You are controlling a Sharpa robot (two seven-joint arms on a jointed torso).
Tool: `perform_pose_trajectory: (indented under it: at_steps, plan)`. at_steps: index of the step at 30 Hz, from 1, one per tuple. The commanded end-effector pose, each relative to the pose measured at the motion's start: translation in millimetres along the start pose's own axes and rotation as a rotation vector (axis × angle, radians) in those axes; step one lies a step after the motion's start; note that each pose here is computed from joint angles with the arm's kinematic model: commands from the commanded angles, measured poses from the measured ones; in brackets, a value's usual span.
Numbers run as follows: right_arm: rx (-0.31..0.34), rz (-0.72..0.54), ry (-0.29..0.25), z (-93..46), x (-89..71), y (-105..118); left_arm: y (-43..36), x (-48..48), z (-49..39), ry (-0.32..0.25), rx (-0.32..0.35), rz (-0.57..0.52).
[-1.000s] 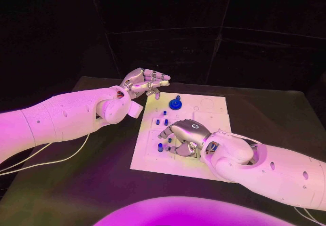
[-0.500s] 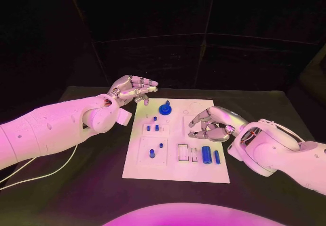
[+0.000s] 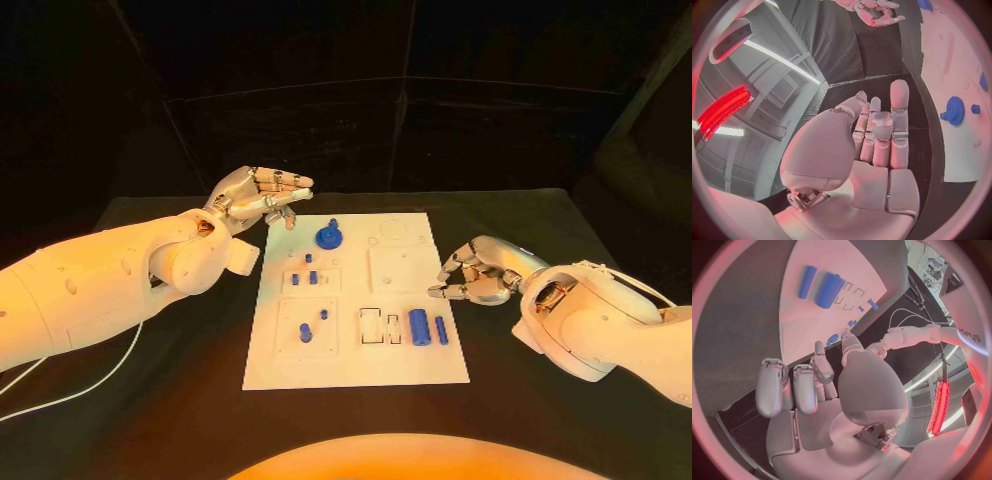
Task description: Assemble the parts on the task board
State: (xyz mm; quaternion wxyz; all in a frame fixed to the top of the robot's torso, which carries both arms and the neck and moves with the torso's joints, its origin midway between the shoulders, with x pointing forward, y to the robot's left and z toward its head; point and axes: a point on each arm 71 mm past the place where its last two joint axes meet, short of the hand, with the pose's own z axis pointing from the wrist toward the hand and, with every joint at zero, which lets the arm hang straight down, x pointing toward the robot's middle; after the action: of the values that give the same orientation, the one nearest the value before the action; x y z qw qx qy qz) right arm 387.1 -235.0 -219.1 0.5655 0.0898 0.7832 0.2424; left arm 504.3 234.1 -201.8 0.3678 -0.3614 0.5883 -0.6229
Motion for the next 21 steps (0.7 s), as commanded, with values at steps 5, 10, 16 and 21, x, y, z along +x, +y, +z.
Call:
perform_pose_trajectory:
  at_steps: [5,10,16,21]
  plan:
    - [0.041,-0.086,0.012,-2.3,14.9,2.6,-1.5,1.5,0.3,0.01,0.006,-0.009]
    - [0.031,-0.096,0.035,-0.2,24.2,7.7,-1.6,0.7,-0.2,0.008,0.006,-0.008]
    - [0.039,-0.117,0.076,1.5,32.9,9.2,-1.7,0.1,-0.7,0.007,0.006,-0.008]
    - [0.052,-0.137,0.107,2.6,38.7,9.1,-1.7,-0.4,-1.0,0.007,0.006,-0.007]
